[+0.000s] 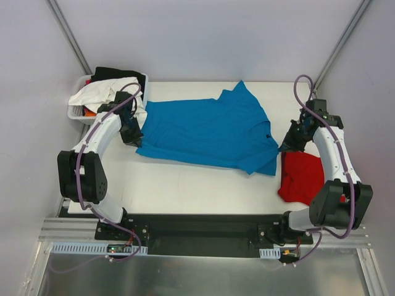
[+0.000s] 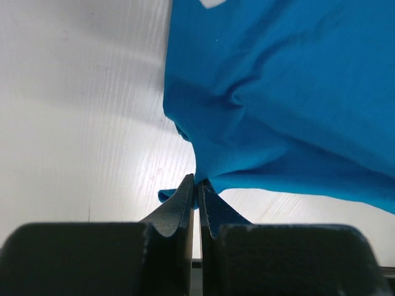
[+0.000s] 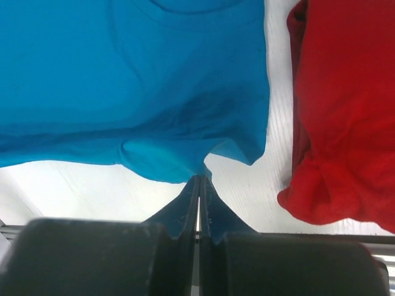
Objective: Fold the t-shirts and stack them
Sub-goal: Fold the tshirt
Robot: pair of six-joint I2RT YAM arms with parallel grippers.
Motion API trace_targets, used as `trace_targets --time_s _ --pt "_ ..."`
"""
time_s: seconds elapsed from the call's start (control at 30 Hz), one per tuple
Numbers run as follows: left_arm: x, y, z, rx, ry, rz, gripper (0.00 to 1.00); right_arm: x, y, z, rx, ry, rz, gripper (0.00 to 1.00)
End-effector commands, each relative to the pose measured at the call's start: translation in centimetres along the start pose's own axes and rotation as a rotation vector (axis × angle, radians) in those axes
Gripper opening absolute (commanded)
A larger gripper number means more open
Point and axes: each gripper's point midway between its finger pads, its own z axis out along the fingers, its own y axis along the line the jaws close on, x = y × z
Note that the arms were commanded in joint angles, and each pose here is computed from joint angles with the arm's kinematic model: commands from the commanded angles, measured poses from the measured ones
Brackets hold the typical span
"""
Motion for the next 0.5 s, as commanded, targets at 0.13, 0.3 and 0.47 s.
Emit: trace_targets --time_s 0.13,0.3,0.47 --pt "-3.1 -0.4 0.3 0.014 -0.020 0.021 0.00 -3.5 0.8 0.8 -0.023 -0.021 -0.010 0.01" --pt "-4.7 -0.4 1.1 0.006 -0.019 0.022 0.00 -4.9 0.9 1.8 -0.022 -0.014 -0.005 0.01" --pt "-6.3 -0.5 2.2 0.003 -0.016 0.022 0.00 -6.8 1.1 2.7 -0.032 -0.009 -0.006 0.01"
